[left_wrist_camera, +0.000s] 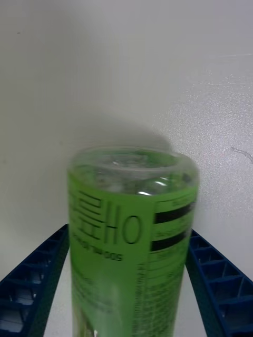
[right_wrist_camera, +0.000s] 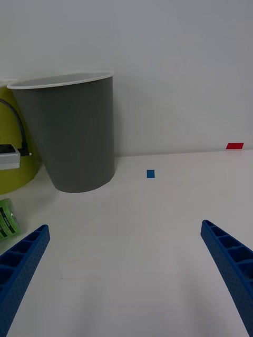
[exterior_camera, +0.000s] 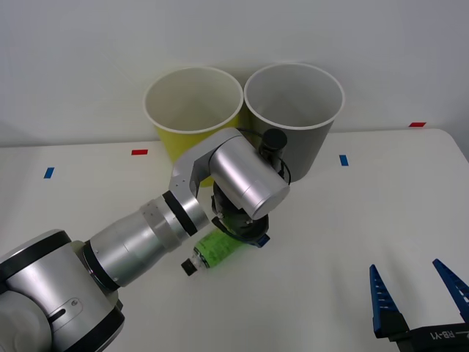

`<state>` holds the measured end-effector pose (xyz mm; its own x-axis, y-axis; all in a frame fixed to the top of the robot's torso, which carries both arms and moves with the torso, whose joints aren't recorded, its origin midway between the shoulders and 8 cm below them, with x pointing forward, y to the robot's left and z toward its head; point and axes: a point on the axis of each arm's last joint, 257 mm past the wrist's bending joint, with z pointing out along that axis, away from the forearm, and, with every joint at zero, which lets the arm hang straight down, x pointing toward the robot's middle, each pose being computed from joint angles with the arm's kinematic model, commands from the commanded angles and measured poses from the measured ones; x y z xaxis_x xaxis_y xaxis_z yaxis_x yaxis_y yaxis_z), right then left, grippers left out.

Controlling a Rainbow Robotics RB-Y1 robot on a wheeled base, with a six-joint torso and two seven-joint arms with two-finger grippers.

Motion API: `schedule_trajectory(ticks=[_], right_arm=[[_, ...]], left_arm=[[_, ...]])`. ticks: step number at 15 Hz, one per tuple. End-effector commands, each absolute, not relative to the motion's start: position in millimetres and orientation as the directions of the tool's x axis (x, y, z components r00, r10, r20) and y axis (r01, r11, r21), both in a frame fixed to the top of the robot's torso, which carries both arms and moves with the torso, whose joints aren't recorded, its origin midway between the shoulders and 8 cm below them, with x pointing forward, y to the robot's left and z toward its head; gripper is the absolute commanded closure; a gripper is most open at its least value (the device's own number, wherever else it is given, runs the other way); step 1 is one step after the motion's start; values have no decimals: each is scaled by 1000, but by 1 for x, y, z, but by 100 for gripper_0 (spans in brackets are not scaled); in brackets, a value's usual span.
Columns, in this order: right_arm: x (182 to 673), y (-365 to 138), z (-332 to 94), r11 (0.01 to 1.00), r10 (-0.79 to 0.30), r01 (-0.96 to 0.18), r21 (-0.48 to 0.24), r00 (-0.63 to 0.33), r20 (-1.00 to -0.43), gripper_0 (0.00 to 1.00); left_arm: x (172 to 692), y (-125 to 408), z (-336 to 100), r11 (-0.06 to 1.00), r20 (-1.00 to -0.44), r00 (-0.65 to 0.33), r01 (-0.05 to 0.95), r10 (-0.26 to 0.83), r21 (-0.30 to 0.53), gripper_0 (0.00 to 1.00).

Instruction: Put cans in the gray bin and PET bottles in the light green bin.

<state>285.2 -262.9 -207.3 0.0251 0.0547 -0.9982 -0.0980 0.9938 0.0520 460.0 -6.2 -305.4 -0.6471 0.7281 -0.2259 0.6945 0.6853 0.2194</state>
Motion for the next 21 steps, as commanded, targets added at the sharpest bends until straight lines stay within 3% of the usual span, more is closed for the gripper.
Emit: schedule_trajectory(ticks=[1, 6, 11, 14, 17, 21], right_arm=[[285, -263, -207, 994, 55, -98, 52, 25, -998, 0], [285, -263, -207, 994, 55, -98, 52, 25, -998, 0], [285, -263, -207, 994, 55, -98, 52, 25, -998, 0], [285, -263, -207, 994, 55, -98, 52, 25, -998, 0], [285, -263, -207, 994, 55, -98, 52, 25, -998, 0], [285, -263, -207, 994, 55, -98, 52, 25, -998, 0]], left_arm=[[461, -4, -306, 678, -222, -641, 700, 735, 222, 100], [460, -3, -306, 672, -218, -636, 707, 740, 218, 100], [456, -12, -289, 656, -264, -605, 729, 751, 195, 100], [453, -13, -281, 625, -280, -564, 747, 777, 228, 100], [454, -17, -263, 605, -325, -523, 757, 788, 247, 100], [455, -35, -222, 585, -429, -447, 762, 785, 278, 100]])
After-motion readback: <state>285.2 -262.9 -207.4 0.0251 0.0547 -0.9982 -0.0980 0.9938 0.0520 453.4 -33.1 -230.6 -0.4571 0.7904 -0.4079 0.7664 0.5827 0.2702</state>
